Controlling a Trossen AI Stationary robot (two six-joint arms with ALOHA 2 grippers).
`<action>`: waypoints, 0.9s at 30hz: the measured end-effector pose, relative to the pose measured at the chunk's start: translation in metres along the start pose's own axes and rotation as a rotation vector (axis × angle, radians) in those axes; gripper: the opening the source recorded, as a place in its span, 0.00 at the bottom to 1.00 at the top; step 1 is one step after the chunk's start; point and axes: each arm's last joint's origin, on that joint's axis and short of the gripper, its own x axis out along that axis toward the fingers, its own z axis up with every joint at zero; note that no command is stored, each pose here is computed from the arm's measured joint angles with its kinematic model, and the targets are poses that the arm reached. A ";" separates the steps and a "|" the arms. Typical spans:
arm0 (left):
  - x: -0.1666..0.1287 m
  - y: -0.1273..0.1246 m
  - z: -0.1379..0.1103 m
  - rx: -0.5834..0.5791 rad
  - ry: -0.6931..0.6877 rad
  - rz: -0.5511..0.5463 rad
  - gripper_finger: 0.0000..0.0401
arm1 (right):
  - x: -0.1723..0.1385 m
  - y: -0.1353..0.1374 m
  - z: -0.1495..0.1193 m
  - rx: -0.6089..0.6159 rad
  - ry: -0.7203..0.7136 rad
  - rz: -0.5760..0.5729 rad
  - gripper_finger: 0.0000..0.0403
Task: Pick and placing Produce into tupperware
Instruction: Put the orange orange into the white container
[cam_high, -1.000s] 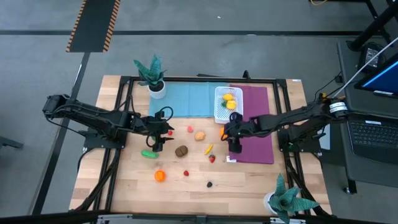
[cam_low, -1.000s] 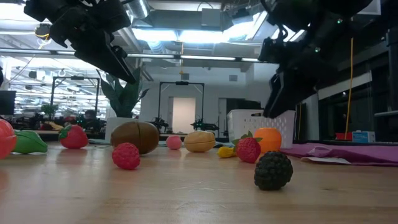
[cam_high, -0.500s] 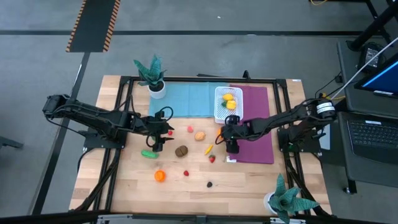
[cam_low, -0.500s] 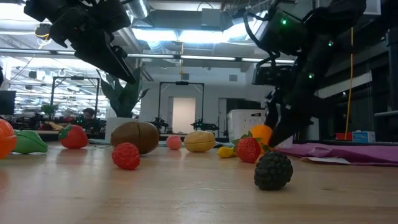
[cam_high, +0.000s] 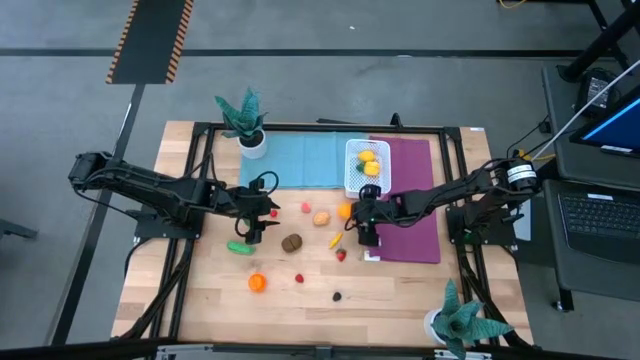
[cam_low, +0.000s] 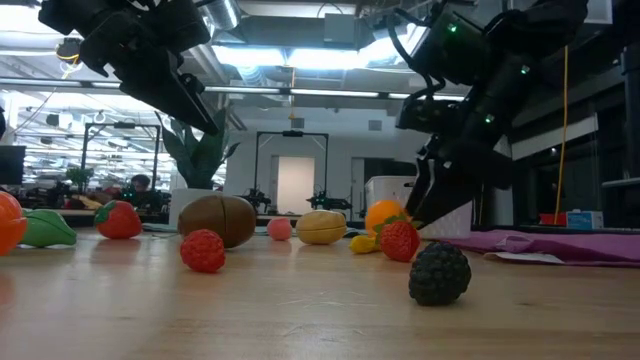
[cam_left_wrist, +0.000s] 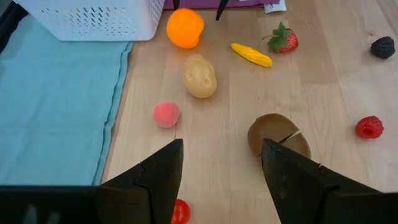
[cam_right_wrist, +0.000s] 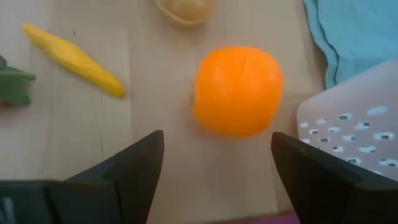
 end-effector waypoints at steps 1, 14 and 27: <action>0.000 0.000 0.000 0.000 0.000 0.000 0.52 | 0.000 0.000 0.001 0.002 -0.006 0.000 0.74; 0.000 0.000 -0.001 0.002 0.011 0.001 0.52 | 0.021 -0.007 0.010 0.036 -0.119 -0.034 0.74; 0.000 0.000 -0.002 0.004 0.019 0.001 0.52 | 0.020 -0.001 0.013 0.007 -0.139 0.014 0.74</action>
